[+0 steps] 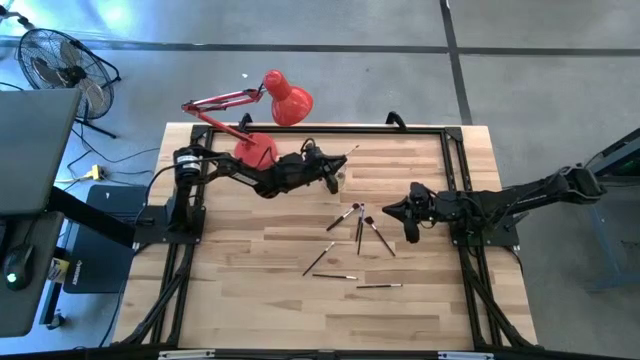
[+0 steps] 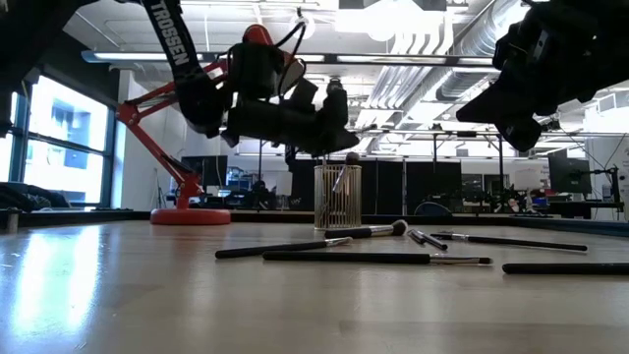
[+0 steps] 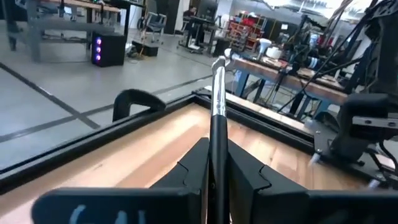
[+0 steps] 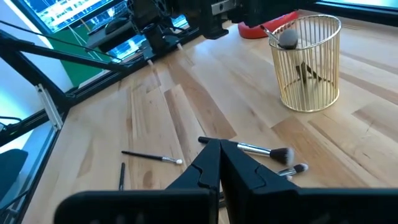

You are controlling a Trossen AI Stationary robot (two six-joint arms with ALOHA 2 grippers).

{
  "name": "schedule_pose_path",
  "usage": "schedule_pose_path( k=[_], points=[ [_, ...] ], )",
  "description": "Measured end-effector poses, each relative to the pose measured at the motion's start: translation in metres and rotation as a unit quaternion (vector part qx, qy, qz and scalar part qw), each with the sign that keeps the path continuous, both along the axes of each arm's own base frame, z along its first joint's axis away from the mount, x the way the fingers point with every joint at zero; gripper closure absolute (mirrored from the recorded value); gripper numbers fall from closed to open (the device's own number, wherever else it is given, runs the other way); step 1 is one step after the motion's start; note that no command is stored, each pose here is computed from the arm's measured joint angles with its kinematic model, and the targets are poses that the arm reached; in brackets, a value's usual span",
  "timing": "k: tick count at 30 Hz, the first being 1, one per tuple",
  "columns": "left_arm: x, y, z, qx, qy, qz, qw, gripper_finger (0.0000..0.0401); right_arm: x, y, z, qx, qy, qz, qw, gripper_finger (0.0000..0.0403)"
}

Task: Put items in baskets/containers
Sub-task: Put the makeup brush into the wire bin

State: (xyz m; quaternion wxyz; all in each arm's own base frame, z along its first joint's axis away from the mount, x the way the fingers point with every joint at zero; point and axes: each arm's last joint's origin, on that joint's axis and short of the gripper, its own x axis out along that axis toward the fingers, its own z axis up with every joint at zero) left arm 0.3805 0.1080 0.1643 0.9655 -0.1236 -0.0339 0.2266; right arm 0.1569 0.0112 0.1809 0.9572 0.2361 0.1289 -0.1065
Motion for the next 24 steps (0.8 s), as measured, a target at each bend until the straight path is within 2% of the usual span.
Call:
schedule_pose_path(
  k=[9,15,18,24],
  points=[
    [0.0,0.0,-0.002,0.007,0.012,0.0,1.0,0.0362,0.0,0.0,0.0,0.001,0.0,0.001,1.0,0.0401],
    [0.001,-0.001,0.004,0.013,-0.011,-0.018,1.0,0.0389,0.0,0.0,0.0,-0.001,0.0,-0.003,1.0,0.0401],
    [0.001,-0.002,0.012,0.024,-0.052,-0.03,0.998,0.0386,0.0,-0.002,0.001,-0.011,-0.006,-0.025,1.0,0.0401],
    [0.0,-0.005,0.023,0.03,-0.114,-0.061,0.991,0.0389,0.001,-0.011,0.008,-0.026,-0.045,-0.116,0.992,0.0384]
  ],
)
